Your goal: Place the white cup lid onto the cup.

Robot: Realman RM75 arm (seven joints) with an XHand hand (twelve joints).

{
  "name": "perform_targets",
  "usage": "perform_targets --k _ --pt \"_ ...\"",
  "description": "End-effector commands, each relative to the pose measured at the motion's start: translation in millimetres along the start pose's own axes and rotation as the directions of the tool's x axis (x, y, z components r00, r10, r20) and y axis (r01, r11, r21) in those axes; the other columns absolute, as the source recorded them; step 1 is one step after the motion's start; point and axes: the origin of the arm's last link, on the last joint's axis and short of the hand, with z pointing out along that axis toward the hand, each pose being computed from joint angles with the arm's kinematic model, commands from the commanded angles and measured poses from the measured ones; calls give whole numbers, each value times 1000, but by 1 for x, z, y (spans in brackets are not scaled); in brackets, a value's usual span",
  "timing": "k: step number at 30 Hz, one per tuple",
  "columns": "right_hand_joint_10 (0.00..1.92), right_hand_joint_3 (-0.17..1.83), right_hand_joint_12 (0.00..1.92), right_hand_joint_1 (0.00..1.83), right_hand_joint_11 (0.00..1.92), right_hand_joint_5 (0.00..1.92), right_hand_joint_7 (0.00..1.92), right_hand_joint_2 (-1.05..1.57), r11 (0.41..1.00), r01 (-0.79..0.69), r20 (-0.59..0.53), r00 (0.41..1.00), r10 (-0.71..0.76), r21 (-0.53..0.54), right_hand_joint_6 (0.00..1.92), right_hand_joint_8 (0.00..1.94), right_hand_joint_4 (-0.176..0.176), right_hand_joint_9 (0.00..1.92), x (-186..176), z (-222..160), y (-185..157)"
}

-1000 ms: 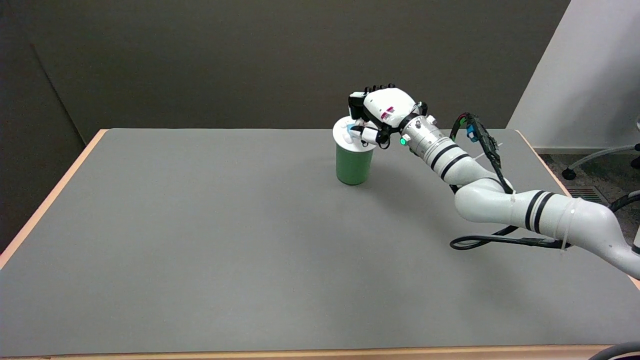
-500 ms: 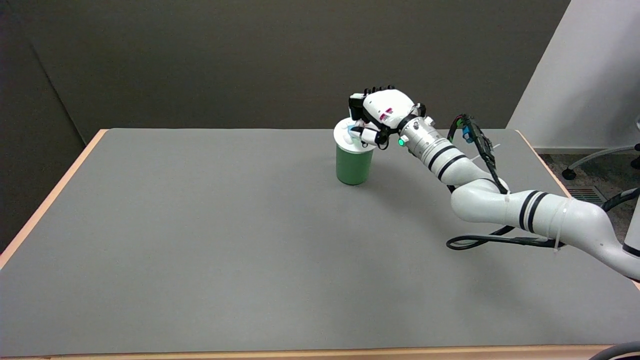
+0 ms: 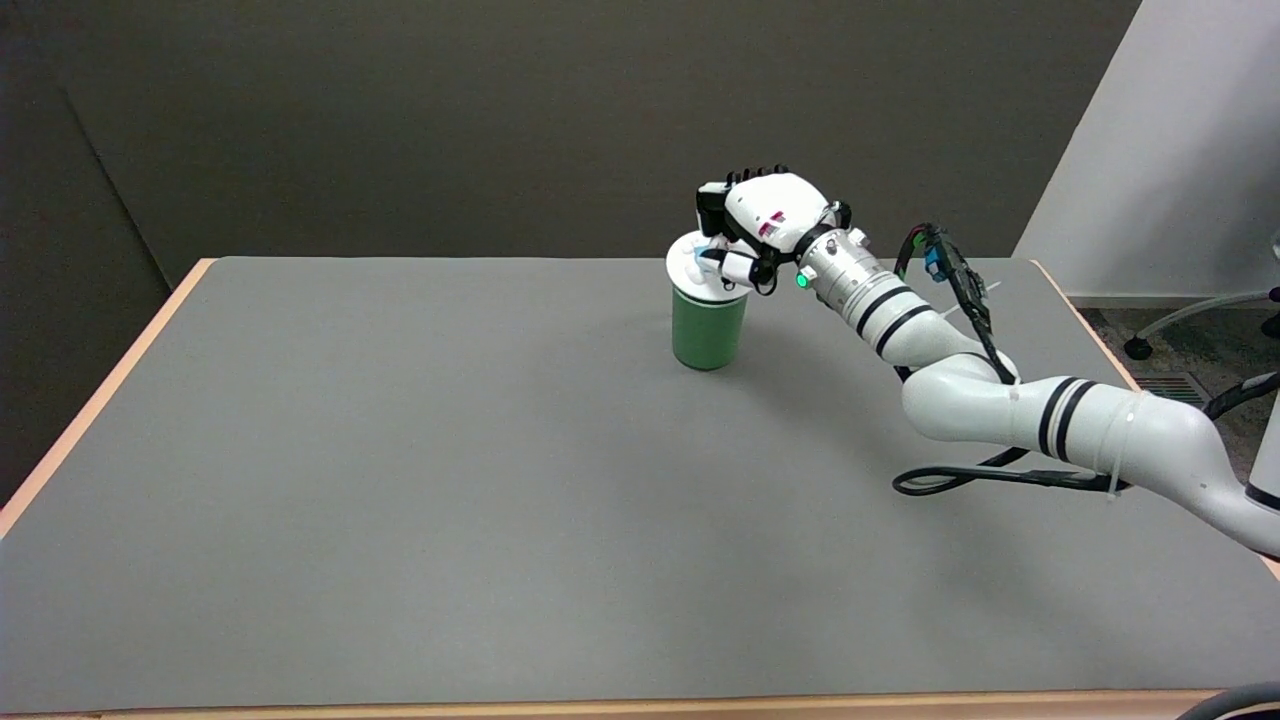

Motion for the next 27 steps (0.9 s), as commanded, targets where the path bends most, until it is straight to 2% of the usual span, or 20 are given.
perform_targets --k 1,12,18,27 --pt "718 169 1163 1177 674 592 882 1168 1000 5 -19 1000 -4 30 1608 1148 -104 903 13 -1 -4" --pt "737 158 1155 1181 693 589 891 1170 999 3 -13 1000 -2 34 1595 1149 -107 909 14 -6 -2" --pt "725 208 1187 1180 683 612 896 1140 999 2 -7 1000 -2 35 1588 1133 -96 922 12 -8 -2" --pt "724 199 1168 1188 701 620 914 1137 999 4 -5 1000 -3 37 1576 1109 -105 933 11 -10 -1"
